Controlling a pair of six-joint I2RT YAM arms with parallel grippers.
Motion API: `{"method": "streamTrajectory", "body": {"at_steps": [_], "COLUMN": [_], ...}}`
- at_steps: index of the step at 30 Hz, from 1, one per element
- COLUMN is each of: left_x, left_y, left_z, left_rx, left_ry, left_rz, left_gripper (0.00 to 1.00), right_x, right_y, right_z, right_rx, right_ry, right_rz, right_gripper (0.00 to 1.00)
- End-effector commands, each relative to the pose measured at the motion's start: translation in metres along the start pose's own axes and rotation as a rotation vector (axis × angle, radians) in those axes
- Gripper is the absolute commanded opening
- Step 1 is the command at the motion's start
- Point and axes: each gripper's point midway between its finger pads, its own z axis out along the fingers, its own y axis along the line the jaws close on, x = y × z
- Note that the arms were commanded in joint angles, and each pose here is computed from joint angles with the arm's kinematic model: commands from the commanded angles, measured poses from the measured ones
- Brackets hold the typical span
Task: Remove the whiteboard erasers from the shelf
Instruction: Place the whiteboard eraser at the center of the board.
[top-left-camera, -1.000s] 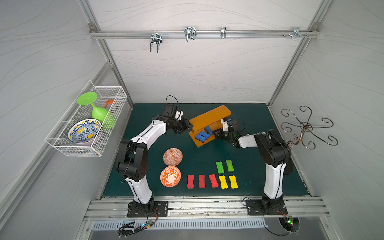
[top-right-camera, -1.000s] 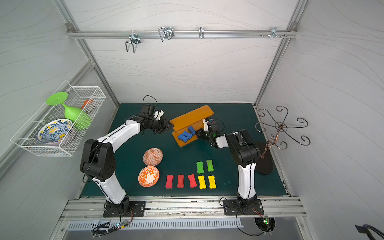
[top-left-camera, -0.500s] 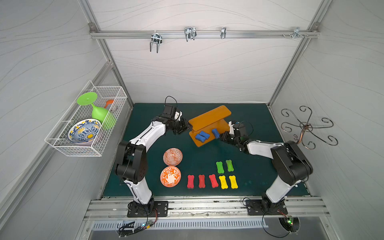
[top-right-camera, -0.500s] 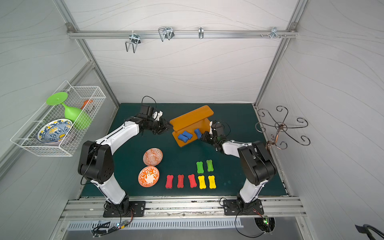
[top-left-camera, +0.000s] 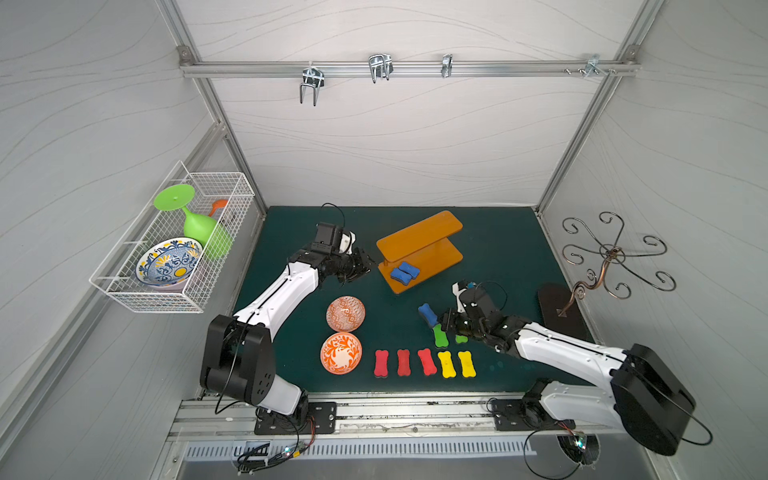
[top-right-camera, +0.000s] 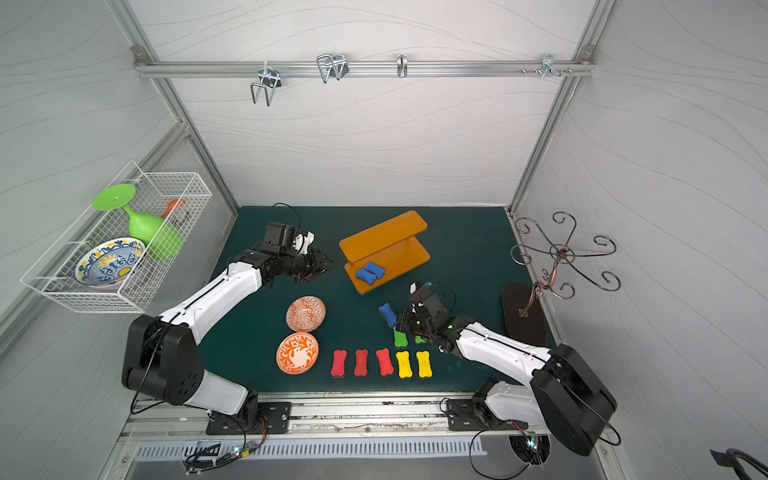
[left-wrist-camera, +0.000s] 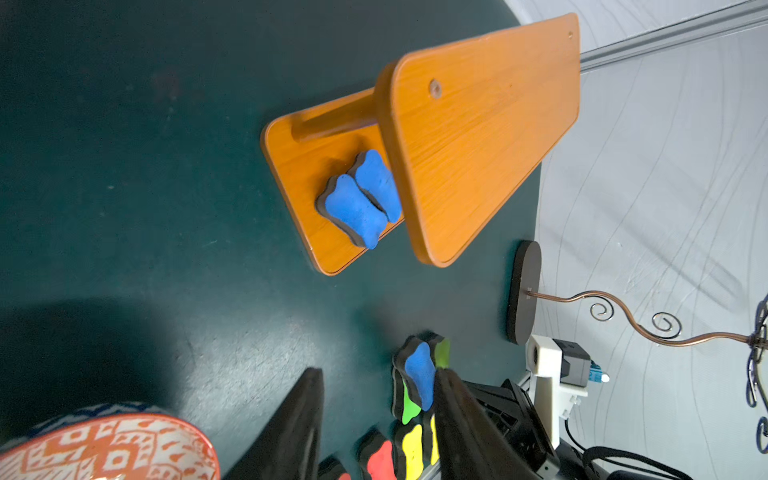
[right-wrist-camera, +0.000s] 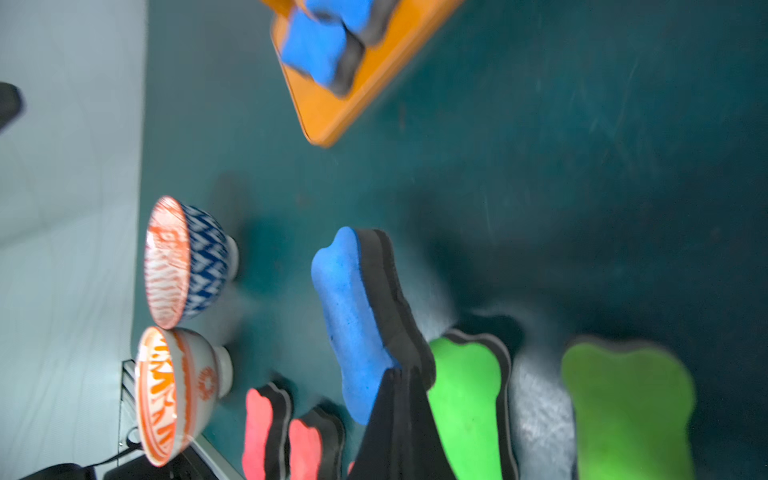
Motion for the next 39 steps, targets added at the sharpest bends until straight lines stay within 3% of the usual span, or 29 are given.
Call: {"method": "streamTrajectory", "body": {"at_steps": [1, 8, 19, 22, 25, 31, 39], "left_x": [-0.006, -0.011, -0.017, -0.017, -0.017, -0.018, -0.02], "left_y": [-0.004, 0.007, 0.008, 0.009, 0.009, 0.011, 0.013], "left_z": [-0.01, -0.018, -0.021, -0.021, -0.02, -0.019, -0.022], "left_rx": [0.011, 0.009, 0.036, 0.035, 0.034, 0.033, 0.026], "left_ry": [-0.041, -0.063, -0.072, -0.073, -0.07, -0.068, -0.077], "left_rz": [0.045, 0.029, 0.014, 0.014, 0.014, 0.011, 0.008], "left_gripper": [0.47, 0.47, 0.47, 0.47, 0.47, 0.47, 0.47], "right_x": [0.015, 0.037, 0.044, 0.041, 0.034, 0.019, 0.015], "right_y": [-0.002, 0.016, 0.008, 0.012, 0.017, 0.027, 0.003], "right_z": [0.015, 0.029, 0.02, 0.018, 0.01, -0.015, -0.06], "right_rx": [0.062, 0.071, 0.107, 0.097, 0.083, 0.071, 0.242], "right_ry": [0.042, 0.139, 0.222, 0.23, 0.224, 0.186, 0.118], "right_rz": [0.002, -0.073, -0.108, -0.125, -0.142, -0.207, -0.247], "right_gripper": [0.0, 0.01, 0.2, 0.32, 0.42, 0.46, 0.53]}}
